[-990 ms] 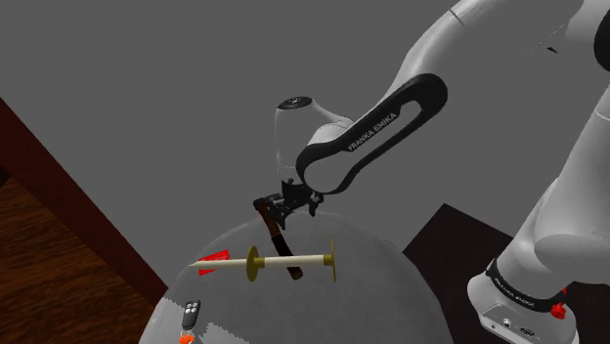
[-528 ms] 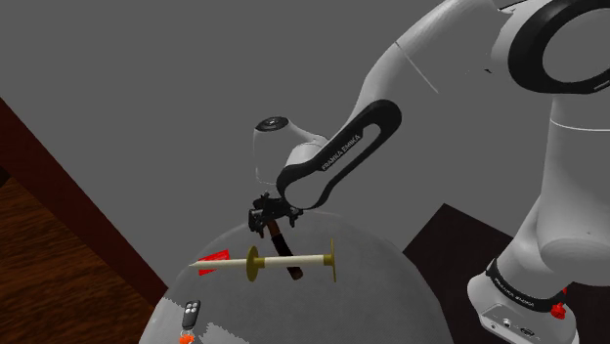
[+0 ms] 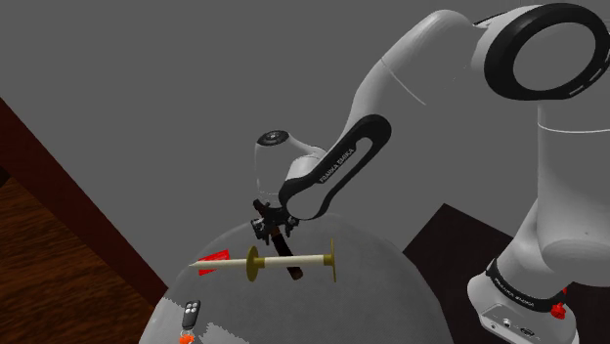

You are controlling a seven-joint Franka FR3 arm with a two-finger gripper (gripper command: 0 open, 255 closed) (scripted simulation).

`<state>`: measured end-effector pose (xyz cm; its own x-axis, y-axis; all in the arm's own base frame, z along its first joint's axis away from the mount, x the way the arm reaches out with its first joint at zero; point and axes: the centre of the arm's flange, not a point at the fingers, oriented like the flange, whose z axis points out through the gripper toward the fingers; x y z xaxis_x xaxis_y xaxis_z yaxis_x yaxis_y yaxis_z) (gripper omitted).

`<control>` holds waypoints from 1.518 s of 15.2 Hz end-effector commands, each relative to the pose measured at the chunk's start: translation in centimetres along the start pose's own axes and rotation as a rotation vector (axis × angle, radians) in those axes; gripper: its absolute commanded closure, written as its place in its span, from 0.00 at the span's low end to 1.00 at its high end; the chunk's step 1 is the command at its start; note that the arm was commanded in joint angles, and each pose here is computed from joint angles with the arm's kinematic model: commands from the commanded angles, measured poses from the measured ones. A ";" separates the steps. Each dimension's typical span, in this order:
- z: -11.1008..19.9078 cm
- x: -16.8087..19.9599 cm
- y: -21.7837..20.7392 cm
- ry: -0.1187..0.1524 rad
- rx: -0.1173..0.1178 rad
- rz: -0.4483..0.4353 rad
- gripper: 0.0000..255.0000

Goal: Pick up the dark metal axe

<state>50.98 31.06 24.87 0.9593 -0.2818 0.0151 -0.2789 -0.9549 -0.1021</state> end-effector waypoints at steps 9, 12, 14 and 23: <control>0.2 0.0 0.0 -0.001 0.000 0.000 1.00; -1.4 0.0 -0.1 -0.001 0.000 0.000 1.00; -2.5 0.0 -0.2 -0.001 0.000 0.000 1.00; -7.2 0.1 -0.7 -0.001 0.000 0.000 1.00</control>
<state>50.88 31.15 31.53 0.9596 -0.2811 0.0136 -0.2784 -0.9551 -0.1014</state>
